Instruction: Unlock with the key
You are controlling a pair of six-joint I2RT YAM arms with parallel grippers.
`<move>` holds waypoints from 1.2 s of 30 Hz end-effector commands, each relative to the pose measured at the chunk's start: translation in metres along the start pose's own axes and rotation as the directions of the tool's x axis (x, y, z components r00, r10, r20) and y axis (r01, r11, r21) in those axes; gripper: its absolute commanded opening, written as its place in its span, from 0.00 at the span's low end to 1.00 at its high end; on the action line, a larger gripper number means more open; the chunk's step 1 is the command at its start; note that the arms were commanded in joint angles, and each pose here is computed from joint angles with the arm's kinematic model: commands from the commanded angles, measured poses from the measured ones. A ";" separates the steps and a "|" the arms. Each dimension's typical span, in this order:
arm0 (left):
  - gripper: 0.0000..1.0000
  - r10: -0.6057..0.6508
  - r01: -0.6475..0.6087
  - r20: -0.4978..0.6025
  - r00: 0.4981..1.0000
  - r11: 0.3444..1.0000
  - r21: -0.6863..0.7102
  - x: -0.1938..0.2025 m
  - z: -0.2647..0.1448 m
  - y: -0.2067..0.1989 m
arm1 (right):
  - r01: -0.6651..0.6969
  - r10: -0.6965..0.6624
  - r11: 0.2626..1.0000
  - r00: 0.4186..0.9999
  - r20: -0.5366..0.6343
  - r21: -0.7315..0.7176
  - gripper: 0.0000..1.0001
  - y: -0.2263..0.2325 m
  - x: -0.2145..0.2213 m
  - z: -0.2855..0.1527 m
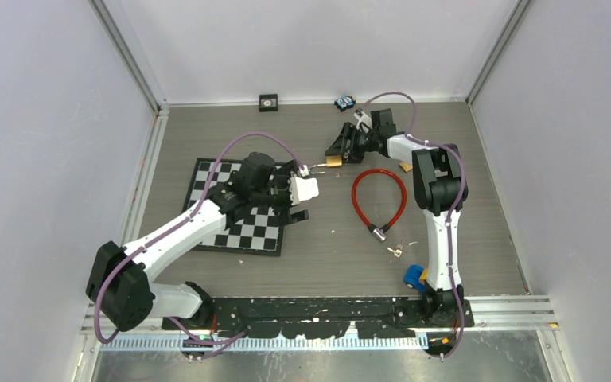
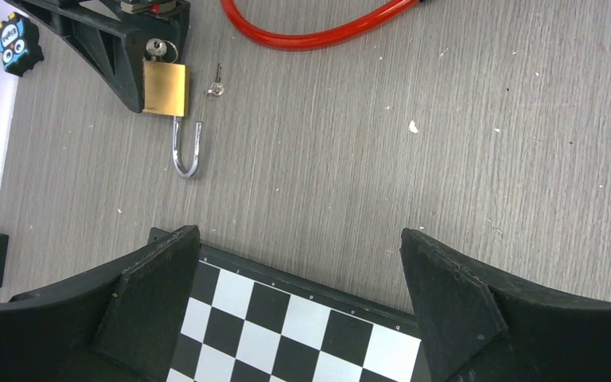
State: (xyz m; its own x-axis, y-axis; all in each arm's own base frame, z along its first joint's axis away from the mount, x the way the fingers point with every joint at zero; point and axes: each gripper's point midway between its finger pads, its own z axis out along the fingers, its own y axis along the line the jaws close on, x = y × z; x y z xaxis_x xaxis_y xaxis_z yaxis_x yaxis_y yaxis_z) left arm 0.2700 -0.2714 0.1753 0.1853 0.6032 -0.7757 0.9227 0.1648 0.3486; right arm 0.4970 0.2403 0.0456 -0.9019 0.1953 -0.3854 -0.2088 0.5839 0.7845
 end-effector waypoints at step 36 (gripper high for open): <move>1.00 -0.146 0.144 0.002 0.989 0.974 -0.177 -0.003 -0.024 0.026 | 0.562 -0.639 0.646 0.768 -0.036 0.516 0.76 0.050 -0.032 -0.150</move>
State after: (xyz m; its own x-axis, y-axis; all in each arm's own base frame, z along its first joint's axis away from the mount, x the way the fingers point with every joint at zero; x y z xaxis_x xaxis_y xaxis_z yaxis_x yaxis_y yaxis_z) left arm 0.2712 -0.2592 0.1784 0.1074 0.6058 -0.7883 0.9105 0.2585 0.3228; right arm 0.4637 0.1680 0.1236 -0.6937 -0.1805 -0.6973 -0.4303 0.8802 0.2002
